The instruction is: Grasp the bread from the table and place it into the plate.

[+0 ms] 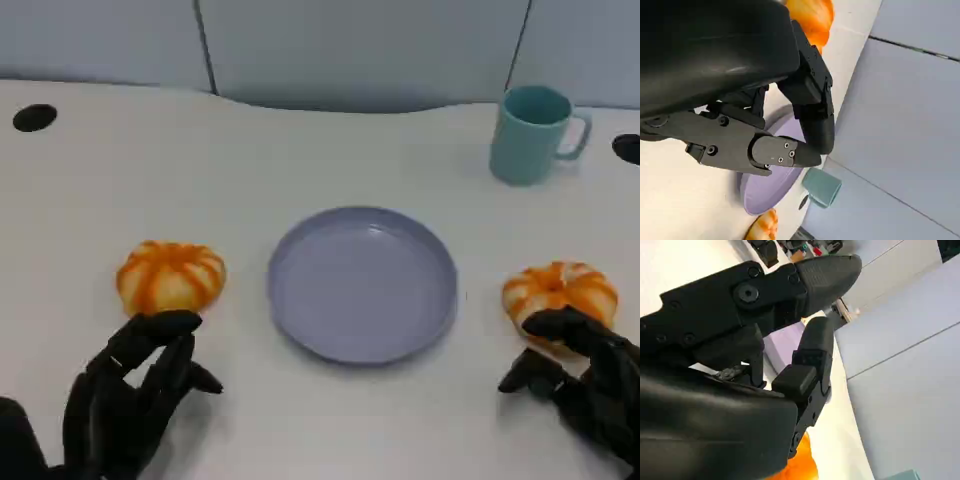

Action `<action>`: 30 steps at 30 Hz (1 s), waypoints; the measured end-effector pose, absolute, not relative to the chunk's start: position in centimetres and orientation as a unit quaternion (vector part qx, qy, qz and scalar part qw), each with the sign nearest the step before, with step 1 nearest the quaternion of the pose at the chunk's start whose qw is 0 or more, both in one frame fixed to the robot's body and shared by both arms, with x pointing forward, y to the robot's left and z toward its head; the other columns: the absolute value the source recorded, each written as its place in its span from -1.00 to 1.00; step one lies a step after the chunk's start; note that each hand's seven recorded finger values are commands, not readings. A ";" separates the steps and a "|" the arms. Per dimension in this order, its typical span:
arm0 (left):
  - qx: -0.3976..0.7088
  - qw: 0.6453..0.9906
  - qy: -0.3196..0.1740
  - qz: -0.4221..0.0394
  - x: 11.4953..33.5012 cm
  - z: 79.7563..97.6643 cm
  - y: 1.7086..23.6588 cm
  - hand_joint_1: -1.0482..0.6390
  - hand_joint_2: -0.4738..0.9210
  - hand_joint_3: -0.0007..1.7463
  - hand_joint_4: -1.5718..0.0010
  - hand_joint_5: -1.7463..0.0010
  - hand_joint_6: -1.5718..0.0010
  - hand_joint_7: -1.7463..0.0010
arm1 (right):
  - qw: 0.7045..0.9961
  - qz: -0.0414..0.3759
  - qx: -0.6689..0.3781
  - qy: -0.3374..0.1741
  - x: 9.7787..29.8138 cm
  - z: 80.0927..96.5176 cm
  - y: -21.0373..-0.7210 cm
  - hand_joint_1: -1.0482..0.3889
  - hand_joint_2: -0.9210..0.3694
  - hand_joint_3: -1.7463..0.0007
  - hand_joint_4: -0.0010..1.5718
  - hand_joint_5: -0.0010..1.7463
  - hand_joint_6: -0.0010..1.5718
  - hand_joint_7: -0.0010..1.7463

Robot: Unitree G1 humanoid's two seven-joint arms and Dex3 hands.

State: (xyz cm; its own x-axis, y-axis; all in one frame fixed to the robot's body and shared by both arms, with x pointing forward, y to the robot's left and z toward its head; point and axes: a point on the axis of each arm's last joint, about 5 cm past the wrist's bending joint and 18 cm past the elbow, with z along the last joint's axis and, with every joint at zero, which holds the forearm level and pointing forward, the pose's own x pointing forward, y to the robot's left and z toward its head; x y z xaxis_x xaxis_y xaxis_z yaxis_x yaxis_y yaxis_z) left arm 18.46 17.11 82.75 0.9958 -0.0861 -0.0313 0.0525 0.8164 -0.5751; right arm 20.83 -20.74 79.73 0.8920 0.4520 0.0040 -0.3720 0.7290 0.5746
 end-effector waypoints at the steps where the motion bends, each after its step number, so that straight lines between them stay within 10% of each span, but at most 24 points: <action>1: -0.300 0.953 0.028 -0.037 18.5 82.7 17.1 -0.23 1.00 -0.78 0.18 -0.93 0.10 -0.09 | 0.927 0.222 0.294 0.069 20.9 79.7 -20.7 -0.17 -1.00 0.92 -0.08 0.41 0.04 -0.15; 30: -0.301 0.953 0.029 -0.033 18.5 82.5 17.1 -0.25 1.00 -0.80 0.19 -0.87 0.11 -0.08 | 0.927 0.222 0.295 0.070 20.9 79.8 -20.7 -0.14 -1.00 0.90 -0.09 0.44 0.04 -0.17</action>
